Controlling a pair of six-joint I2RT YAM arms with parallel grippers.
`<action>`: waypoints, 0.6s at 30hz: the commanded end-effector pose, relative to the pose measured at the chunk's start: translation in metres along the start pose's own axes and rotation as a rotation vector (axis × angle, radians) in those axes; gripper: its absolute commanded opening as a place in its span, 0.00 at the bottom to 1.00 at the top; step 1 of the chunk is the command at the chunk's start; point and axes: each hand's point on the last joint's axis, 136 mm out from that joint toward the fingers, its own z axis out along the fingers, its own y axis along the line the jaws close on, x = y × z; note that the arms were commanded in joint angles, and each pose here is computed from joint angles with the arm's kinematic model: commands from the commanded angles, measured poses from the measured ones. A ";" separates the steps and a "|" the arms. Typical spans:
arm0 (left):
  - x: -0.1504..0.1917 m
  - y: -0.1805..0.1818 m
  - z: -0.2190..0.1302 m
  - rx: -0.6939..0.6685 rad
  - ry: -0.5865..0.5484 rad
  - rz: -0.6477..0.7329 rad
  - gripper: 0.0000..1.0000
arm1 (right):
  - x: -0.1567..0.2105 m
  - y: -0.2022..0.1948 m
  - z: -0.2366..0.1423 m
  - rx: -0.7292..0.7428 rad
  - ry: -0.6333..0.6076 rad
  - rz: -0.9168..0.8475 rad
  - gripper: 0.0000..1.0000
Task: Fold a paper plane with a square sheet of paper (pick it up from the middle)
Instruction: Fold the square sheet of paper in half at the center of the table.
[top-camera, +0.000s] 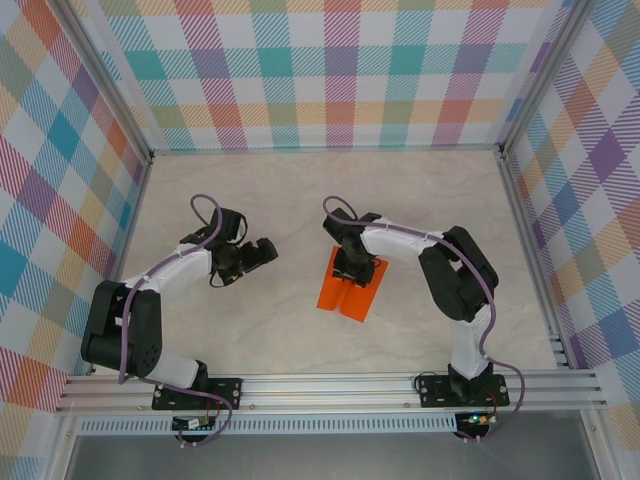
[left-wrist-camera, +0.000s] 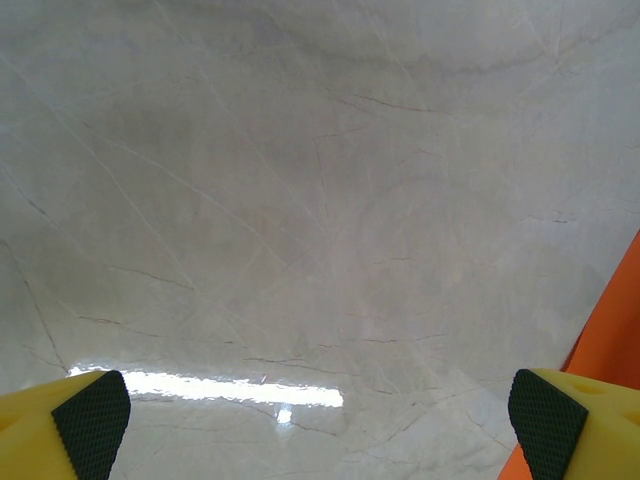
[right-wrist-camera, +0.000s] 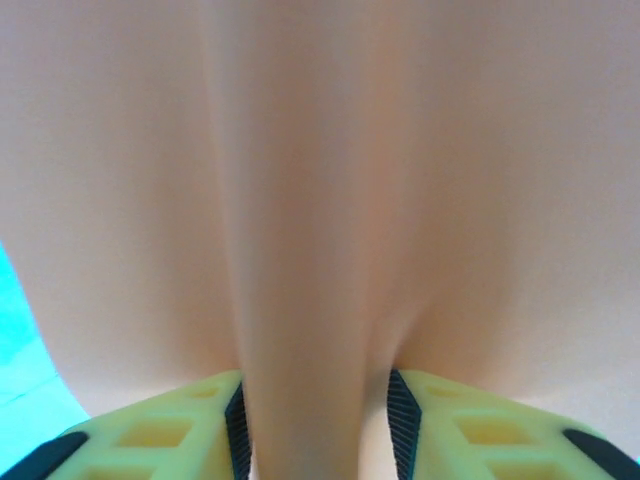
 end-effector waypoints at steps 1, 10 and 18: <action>-0.003 -0.011 -0.009 0.018 -0.014 0.022 1.00 | 0.000 0.032 -0.027 -0.192 -0.042 -0.058 0.30; -0.002 -0.017 -0.012 0.056 -0.010 0.014 1.00 | 0.020 0.088 -0.098 -0.640 -0.066 -0.273 0.26; 0.003 -0.028 -0.013 0.127 0.006 0.002 1.00 | 0.027 0.068 -0.060 -0.596 0.020 -0.295 0.31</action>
